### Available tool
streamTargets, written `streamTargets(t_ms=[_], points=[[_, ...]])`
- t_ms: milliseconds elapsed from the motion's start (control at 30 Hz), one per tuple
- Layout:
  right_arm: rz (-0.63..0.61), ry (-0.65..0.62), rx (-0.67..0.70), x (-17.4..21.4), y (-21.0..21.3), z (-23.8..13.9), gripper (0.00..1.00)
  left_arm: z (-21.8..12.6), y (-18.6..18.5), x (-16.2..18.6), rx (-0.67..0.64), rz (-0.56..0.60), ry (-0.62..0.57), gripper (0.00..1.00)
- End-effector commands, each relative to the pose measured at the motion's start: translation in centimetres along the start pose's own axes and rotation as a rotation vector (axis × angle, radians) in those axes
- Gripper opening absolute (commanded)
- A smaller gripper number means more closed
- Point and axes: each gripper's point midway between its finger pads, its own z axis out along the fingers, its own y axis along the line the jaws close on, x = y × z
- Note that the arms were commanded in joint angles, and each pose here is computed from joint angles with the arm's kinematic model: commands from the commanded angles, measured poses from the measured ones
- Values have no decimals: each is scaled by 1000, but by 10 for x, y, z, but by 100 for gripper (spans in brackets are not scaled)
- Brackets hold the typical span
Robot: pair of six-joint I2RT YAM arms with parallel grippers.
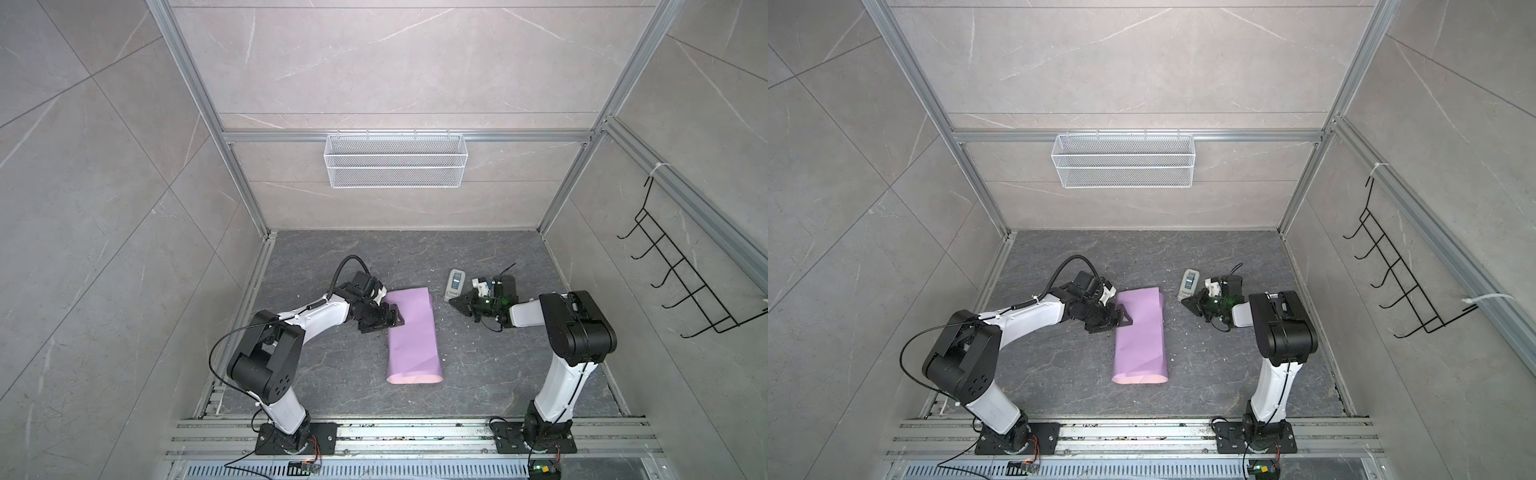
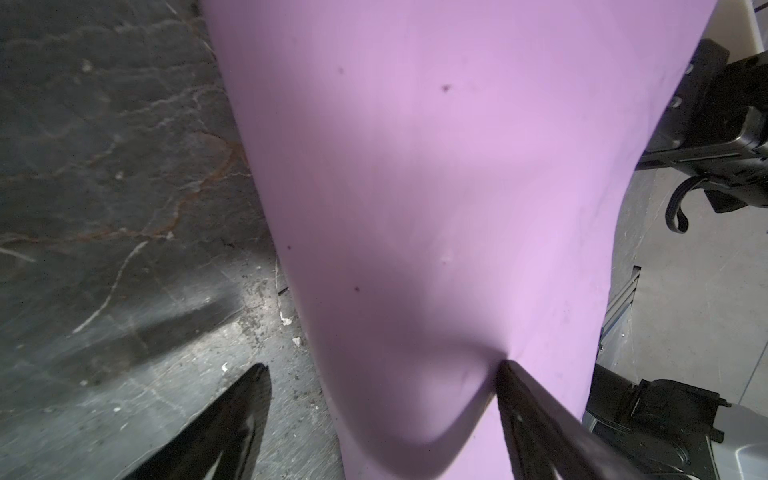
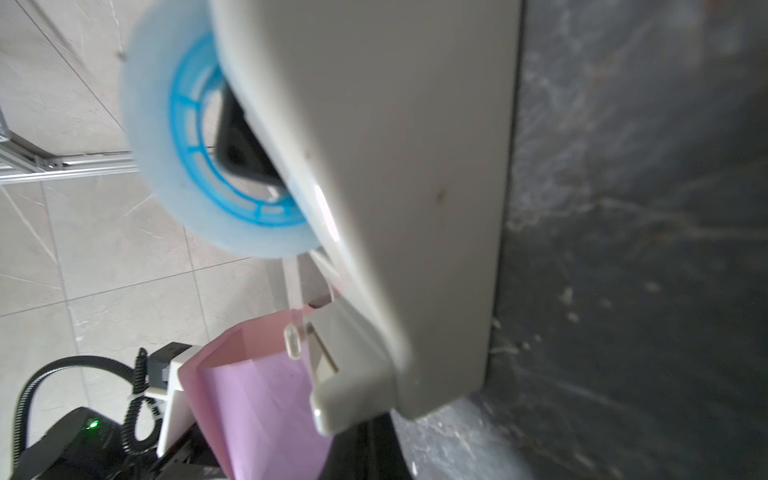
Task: Wrap the gift box in paper
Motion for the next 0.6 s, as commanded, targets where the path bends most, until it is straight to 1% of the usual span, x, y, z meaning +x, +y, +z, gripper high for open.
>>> streamTargets(t_ms=[0,433,567], points=[[37,49,152,18,-37,2,0,8,20,18,-77,-6,59,86],[-12,62,273,13,-53,-9,0,8,21,19,-78,-5,62,86],[-30,65,286,10,-52,-12,0,8,20,18,-77,-6,60,86]])
